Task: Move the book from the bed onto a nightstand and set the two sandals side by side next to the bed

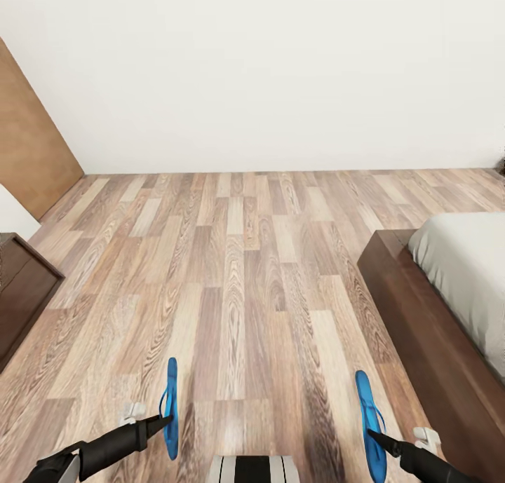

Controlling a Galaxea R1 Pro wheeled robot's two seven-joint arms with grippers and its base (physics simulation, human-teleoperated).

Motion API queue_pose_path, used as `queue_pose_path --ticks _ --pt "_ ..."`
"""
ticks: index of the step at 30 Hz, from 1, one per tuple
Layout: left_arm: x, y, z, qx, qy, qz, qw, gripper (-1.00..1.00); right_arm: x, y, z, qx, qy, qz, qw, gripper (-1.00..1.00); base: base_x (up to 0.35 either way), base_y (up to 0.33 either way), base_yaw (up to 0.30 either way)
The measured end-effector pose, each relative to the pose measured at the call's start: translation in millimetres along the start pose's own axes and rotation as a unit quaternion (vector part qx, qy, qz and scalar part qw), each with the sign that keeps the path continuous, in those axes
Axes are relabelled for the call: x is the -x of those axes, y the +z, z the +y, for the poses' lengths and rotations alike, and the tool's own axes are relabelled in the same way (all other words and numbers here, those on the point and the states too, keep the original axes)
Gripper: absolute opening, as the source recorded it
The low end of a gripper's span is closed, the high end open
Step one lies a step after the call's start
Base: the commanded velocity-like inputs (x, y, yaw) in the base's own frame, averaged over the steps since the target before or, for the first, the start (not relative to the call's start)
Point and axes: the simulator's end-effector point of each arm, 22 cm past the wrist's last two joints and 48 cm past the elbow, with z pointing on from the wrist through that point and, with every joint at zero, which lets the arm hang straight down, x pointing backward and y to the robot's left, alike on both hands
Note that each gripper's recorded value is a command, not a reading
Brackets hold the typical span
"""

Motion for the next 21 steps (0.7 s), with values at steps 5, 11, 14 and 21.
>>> queue_pose_path --ticks 5,11,14,21 --pt "8 -2.1 -6 -0.003 0.007 -0.007 0.9999 -1.00 7 -1.7 6 0.005 -0.006 -0.007 0.9999 -1.00 0.000 0.000 0.000" --pt "16 -4.3 -13 -0.007 0.015 -0.014 0.9998 -1.00 13 -4.8 11 0.007 -0.009 -0.014 0.9998 -1.00 0.000 0.000 0.000" --pt "20 -5.7 -16 -0.008 0.019 -0.018 0.9996 -1.00 13 -7.4 12 0.006 -0.007 -0.016 0.9998 -1.00 0.000 0.000 0.000" --pt "30 -7.9 -25 -0.013 0.028 -0.027 0.9992 -1.00 20 -11.2 18 0.010 -0.011 -0.025 0.9996 -1.00 0.000 0.000 0.000"
